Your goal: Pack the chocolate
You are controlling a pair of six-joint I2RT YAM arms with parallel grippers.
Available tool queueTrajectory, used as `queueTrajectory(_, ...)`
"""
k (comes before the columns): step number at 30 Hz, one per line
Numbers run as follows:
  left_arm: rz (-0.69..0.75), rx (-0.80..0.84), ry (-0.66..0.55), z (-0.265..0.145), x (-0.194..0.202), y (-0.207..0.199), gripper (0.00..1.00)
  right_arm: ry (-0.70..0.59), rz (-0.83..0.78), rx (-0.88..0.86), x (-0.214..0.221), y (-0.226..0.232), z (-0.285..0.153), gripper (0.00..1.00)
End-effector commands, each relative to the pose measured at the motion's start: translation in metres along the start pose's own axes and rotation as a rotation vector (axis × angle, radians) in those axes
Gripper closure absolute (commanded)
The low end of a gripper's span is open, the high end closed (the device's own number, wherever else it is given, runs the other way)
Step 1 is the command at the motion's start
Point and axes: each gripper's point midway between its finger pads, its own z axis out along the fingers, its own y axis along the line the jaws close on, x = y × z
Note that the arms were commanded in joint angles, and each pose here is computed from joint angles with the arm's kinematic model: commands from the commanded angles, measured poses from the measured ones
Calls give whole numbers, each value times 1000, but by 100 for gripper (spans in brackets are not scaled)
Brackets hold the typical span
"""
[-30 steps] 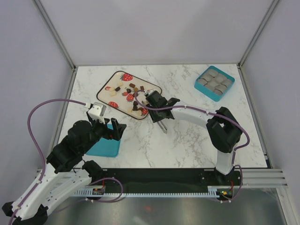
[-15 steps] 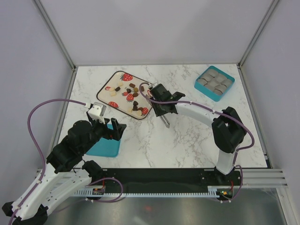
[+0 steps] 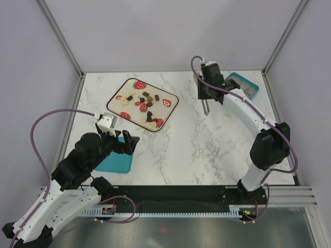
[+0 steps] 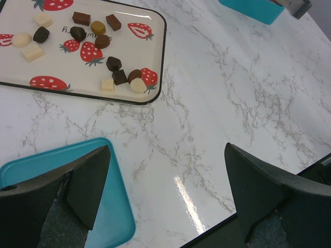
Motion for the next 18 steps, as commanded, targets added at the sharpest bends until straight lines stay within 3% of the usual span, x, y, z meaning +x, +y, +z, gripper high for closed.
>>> queueTrajectory(1, 34, -5, -21, 0, -4, 2, 0, -104, 59, 127, -43, -57, -30, 62)
queueTrajectory(8, 37, 13, -10, 1, -2, -1, 0, -83, 232, 268, -62, -160, -14, 63)
queueTrajectory(18, 34, 20, -20, -1, -4, -2, 0, -60, 366, 221, -77, -210, 29, 61)
